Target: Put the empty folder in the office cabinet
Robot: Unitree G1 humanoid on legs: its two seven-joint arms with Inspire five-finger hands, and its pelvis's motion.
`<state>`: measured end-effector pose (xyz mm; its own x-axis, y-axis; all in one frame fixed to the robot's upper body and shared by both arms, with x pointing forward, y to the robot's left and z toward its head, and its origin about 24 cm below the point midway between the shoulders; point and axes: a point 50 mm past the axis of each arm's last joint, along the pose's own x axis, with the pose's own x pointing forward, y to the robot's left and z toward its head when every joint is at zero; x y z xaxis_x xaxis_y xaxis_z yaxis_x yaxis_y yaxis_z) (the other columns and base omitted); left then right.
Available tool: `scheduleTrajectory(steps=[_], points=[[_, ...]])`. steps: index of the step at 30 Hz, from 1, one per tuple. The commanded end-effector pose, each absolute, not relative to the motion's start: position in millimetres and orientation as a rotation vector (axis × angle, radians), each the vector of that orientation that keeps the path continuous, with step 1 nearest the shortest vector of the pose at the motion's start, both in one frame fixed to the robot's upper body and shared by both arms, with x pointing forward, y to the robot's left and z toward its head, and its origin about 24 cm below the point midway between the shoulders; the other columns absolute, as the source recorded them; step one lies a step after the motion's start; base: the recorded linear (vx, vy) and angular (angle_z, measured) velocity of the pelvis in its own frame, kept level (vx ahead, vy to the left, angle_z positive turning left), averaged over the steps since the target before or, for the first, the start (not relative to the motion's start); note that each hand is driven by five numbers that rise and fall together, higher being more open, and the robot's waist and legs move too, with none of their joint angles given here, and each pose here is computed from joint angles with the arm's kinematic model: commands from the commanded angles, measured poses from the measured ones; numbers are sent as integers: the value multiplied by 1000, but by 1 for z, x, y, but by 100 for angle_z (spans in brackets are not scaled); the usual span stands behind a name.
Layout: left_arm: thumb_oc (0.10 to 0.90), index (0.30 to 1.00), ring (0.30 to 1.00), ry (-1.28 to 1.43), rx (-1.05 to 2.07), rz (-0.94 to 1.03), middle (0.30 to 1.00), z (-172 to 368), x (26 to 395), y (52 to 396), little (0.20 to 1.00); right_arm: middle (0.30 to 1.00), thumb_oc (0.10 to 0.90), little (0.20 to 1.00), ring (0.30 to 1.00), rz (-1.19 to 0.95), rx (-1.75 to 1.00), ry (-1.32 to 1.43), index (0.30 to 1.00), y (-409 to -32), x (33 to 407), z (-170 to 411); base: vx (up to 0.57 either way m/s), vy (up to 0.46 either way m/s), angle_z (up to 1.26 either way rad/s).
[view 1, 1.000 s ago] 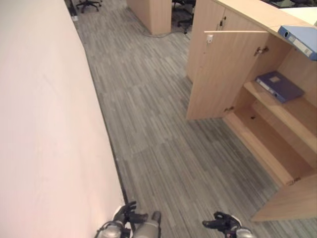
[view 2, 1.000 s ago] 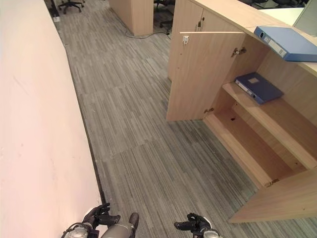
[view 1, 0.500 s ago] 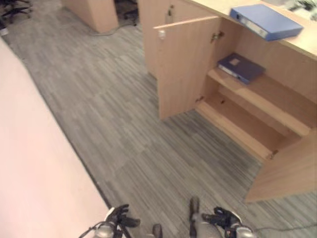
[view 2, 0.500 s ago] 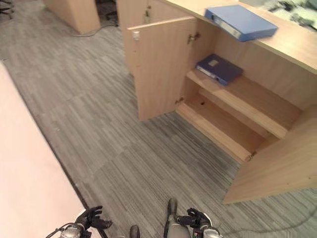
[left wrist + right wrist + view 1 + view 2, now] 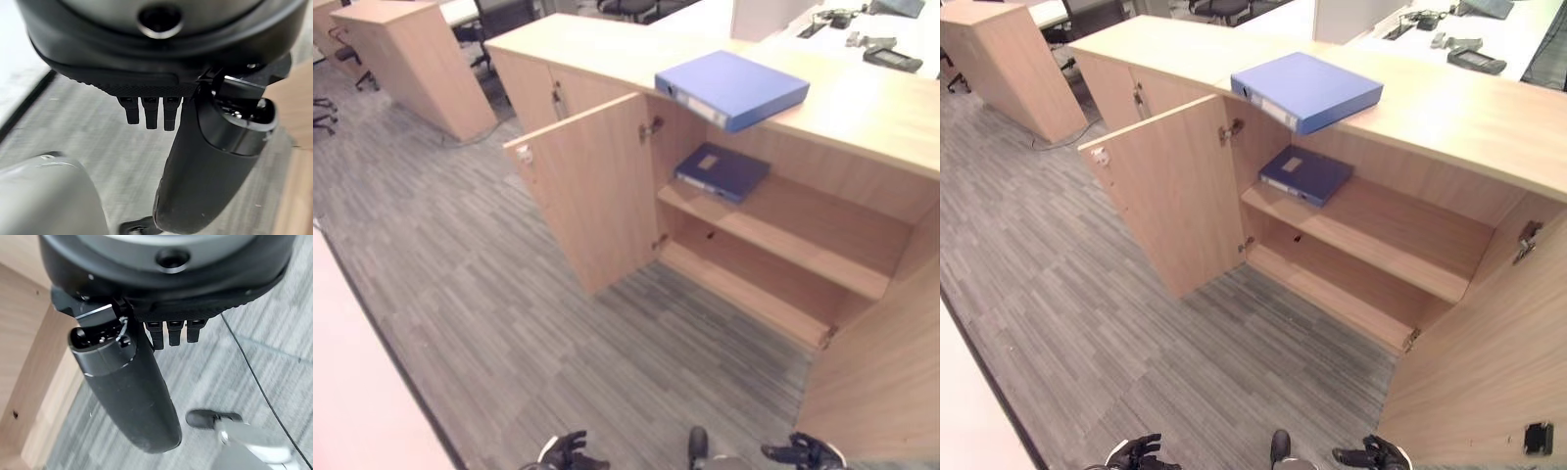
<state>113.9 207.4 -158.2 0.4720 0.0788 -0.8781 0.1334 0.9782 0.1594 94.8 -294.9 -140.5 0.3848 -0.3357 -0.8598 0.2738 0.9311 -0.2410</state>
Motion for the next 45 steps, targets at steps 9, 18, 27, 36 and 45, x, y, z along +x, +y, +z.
scheduleTrajectory(steps=[9,18,27,36,45], points=[[800,900,900,1004,286,-51,900,-150,136,211,900,900,800,900,900,-454,-45,1036,900,-310,102,-131,312,72,-16],[800,900,900,1080,257,24,900,-156,107,227,900,900,800,900,900,-376,-73,1081,900,-296,101,-138,420,82,-95],[800,900,900,1080,343,0,900,-152,113,239,900,900,800,900,900,-363,-1,1121,900,-280,92,-147,240,373,-43],[800,900,900,1009,337,70,900,-141,134,254,900,900,800,900,900,-305,40,1026,900,-259,126,-144,119,294,-34],[800,900,900,1038,331,70,900,-143,125,258,900,900,800,900,900,-324,59,991,900,-257,132,-142,164,107,-34]])
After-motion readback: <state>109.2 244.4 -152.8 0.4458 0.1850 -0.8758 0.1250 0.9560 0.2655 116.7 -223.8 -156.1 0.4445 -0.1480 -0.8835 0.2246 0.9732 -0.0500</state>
